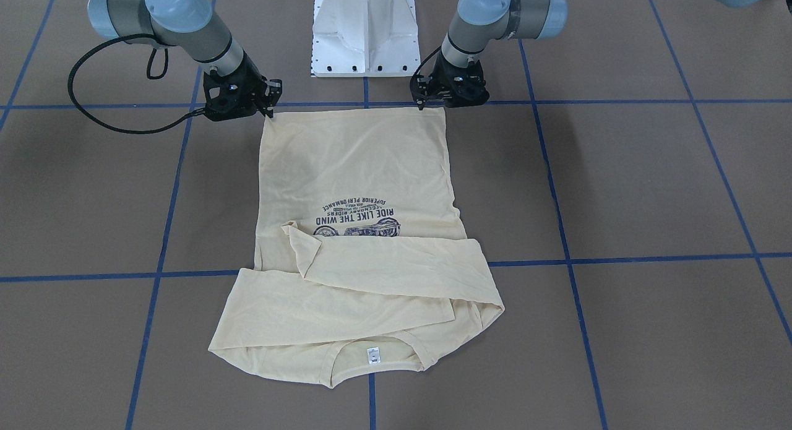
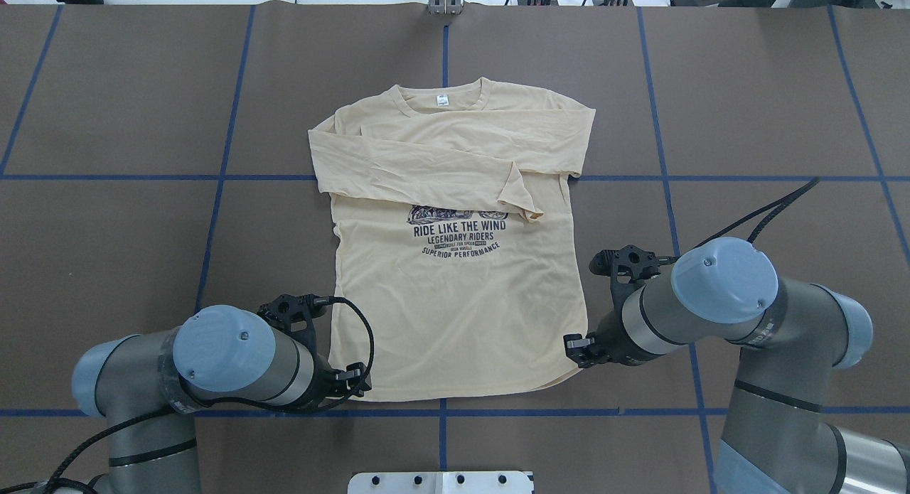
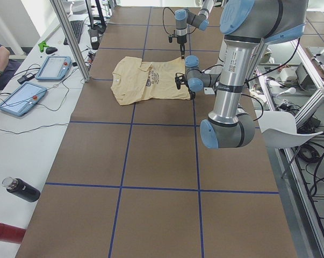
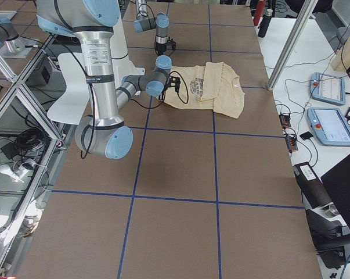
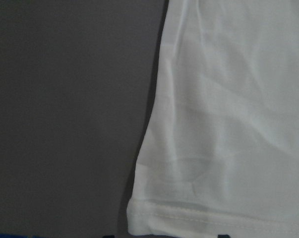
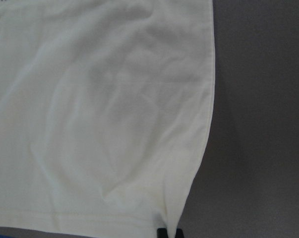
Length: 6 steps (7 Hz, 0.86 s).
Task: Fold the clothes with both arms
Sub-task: 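Grasp the hem corner with the left gripper while the right gripper holds its corner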
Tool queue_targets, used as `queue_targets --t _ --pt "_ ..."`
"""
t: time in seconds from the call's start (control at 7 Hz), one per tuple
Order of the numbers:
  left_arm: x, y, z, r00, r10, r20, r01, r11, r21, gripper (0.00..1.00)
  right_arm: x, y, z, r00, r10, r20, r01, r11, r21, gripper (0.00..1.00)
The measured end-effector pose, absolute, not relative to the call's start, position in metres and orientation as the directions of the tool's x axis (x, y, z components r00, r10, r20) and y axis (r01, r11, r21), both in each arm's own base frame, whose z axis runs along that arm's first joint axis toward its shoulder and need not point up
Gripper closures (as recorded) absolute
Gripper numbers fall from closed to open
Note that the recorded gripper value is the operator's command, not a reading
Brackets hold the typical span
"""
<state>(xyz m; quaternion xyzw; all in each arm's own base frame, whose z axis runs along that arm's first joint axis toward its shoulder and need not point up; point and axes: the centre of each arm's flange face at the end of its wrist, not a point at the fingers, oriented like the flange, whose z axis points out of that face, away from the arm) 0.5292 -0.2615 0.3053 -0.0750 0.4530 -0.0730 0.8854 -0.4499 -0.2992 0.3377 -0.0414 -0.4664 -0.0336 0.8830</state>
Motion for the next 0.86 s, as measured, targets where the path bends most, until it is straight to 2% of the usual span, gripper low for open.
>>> queue_targets --t 0.29,0.86 --pt "0.5229 -0.2739 0.3069 0.584 -0.213 -0.783 0.086 0.976 -0.201 0.25 -0.4497 -0.2995 0.3377 0.563 -0.021 0.826 0.097 0.994 -0.041 1.00" --pt "0.5237 -0.2735 0.3087 0.591 -0.214 -0.778 0.087 0.975 -0.203 0.31 -0.4486 -0.3014 0.3380 0.563 -0.019 0.826 0.094 0.995 -0.041 1.00"
